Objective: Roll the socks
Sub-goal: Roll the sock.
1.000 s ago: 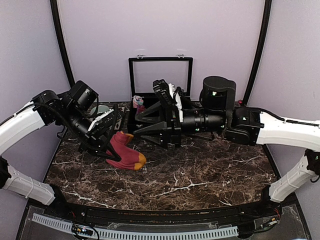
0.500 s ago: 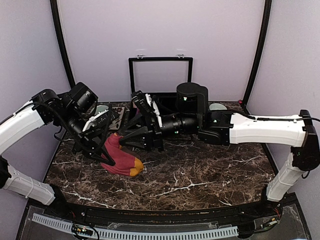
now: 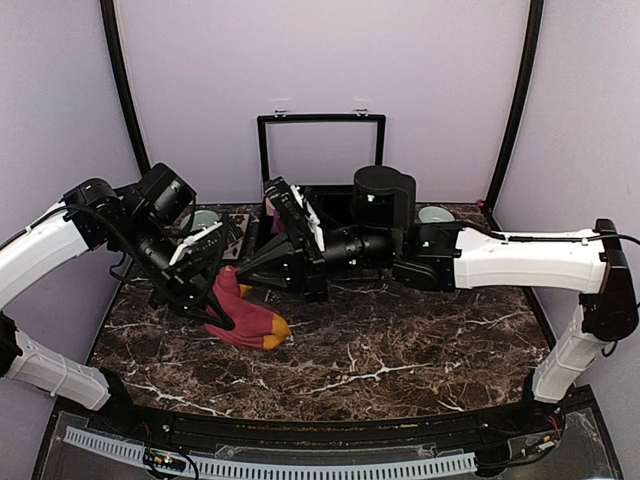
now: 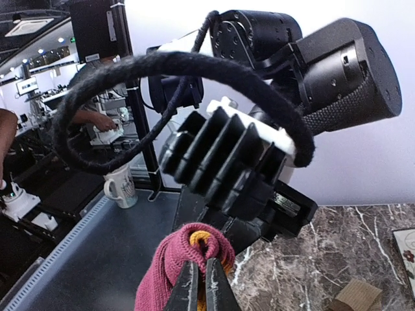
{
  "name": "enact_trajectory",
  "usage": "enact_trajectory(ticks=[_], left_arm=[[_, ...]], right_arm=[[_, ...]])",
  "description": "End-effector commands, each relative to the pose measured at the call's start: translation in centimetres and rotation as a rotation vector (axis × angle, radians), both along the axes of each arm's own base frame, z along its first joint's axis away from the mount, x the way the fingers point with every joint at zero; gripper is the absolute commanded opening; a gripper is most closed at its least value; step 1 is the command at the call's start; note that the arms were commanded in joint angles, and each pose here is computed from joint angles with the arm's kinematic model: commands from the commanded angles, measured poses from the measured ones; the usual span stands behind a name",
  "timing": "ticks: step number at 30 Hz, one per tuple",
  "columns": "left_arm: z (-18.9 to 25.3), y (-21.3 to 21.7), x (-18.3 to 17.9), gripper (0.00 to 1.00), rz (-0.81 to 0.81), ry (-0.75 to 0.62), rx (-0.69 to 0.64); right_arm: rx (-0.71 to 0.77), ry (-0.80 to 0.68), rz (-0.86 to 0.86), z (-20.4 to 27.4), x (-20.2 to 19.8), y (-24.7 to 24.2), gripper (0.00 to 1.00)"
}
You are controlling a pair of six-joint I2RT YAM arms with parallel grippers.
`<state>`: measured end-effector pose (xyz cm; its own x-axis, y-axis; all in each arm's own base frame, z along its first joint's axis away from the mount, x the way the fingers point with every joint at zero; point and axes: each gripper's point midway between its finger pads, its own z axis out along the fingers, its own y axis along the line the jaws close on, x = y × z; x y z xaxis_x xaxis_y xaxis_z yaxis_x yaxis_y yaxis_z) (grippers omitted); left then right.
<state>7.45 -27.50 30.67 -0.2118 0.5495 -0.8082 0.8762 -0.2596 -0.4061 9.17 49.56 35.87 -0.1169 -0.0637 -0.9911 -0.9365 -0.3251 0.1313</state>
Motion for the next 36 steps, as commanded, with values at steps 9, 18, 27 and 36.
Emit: enact_trajectory(ticks=[9,18,27,36], left_arm=[[-3.4,0.8,11.5,0.13,0.412,-0.538,0.231],[-2.1,1.5,15.7,0.21,0.566,-0.783,0.226],[-1.8,1.5,15.4,0.0,0.563,-0.805,0.212],[-0.4,-0.2,9.0,0.0,0.388,-0.437,0.086]], right_arm=[[-0.099,0.263,-0.529,-6.7,6.4,2.1,0.0],[-0.066,0.444,-0.691,-7.9,7.8,5.3,0.0],[-0.053,0.389,-0.698,-7.4,7.2,5.8,0.16],[0.113,0.064,-0.512,-3.6,3.3,-2.2,0.59]])
